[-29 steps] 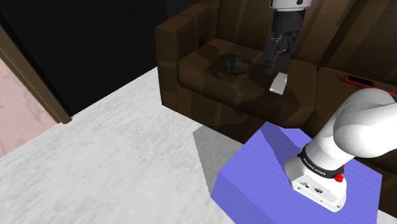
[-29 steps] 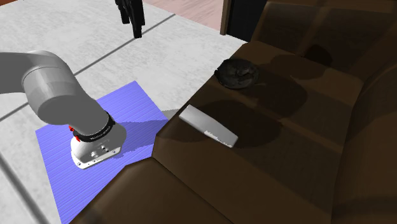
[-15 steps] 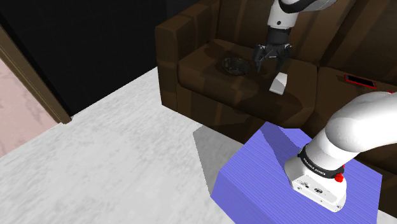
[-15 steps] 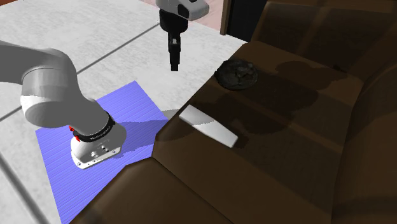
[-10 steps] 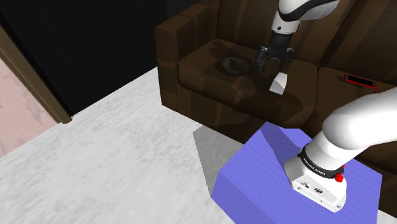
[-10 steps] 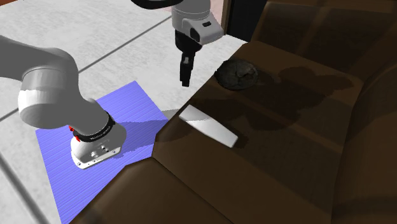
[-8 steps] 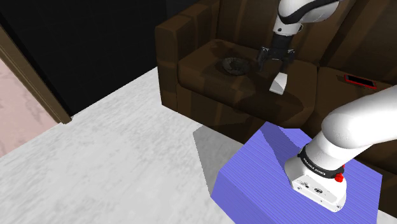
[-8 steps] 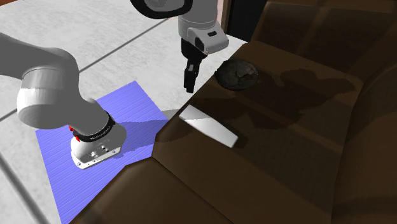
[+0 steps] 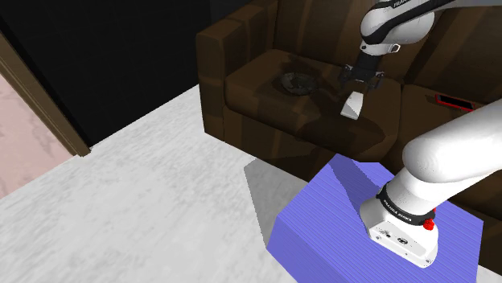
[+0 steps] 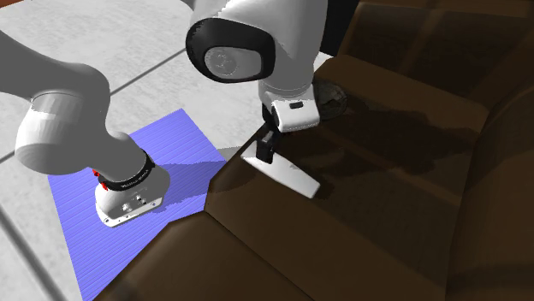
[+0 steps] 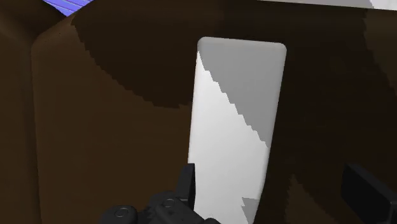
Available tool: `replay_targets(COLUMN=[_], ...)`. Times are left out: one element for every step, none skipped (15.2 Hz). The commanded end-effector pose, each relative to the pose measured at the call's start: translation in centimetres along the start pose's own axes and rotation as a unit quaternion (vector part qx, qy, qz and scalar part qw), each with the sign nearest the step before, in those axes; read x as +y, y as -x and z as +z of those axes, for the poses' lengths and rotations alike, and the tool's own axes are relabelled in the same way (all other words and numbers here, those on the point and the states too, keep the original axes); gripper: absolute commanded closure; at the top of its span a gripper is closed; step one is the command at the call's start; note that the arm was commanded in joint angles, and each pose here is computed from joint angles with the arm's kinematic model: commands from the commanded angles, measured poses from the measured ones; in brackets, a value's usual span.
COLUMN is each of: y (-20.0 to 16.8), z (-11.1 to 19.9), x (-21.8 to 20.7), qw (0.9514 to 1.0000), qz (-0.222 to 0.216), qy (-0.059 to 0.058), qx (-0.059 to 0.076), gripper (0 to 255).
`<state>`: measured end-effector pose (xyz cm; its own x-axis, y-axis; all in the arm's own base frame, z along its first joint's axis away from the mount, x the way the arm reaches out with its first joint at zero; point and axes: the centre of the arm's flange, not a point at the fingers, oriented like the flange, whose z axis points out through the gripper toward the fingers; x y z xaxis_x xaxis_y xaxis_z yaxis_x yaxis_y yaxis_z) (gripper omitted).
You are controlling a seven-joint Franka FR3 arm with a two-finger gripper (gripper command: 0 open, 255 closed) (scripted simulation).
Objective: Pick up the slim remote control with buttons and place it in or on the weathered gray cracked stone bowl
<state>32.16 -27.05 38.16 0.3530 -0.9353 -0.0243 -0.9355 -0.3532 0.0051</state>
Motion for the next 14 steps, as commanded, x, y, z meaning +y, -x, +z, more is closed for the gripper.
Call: replay_targets(y=[-1.8, -2.3, -2.3, -2.3, -2.3, -2.3, -2.3, -2.3, -2.4, -2.4, -2.4, -2.4, -2.4, -2.4], z=[1.1, 1.4, 1.9, 2.4, 3.0, 3.5, 4.0, 4.5, 5.1, 5.4, 5.4, 5.4, 5.4, 5.4], x=[1.8, 2.4, 2.4, 2.4, 2.4, 2.4, 2.4, 2.4, 2.4, 2.4, 2.4, 2.4, 2.4, 2.4], qw=[0.999, 0.9984, 0.9984, 0.9984, 0.9984, 0.9984, 0.9984, 0.9984, 0.9984, 0.9984, 0.9984, 0.9984, 0.9984, 0.9984], qz=[0.043, 0.056, 0.056, 0.056, 0.056, 0.056, 0.056, 0.056, 0.056, 0.056, 0.056, 0.056, 0.056, 0.056], qy=[-0.004, -0.005, -0.005, -0.005, -0.005, -0.005, -0.005, -0.005, -0.005, -0.005, -0.005, -0.005, -0.005, -0.005], qx=[0.007, 0.009, 0.009, 0.009, 0.009, 0.009, 0.009, 0.009, 0.009, 0.009, 0.009, 0.009, 0.009, 0.009], gripper=[0, 0, 0, 0, 0, 0, 0, 0, 0, 0, 0, 0, 0, 0])
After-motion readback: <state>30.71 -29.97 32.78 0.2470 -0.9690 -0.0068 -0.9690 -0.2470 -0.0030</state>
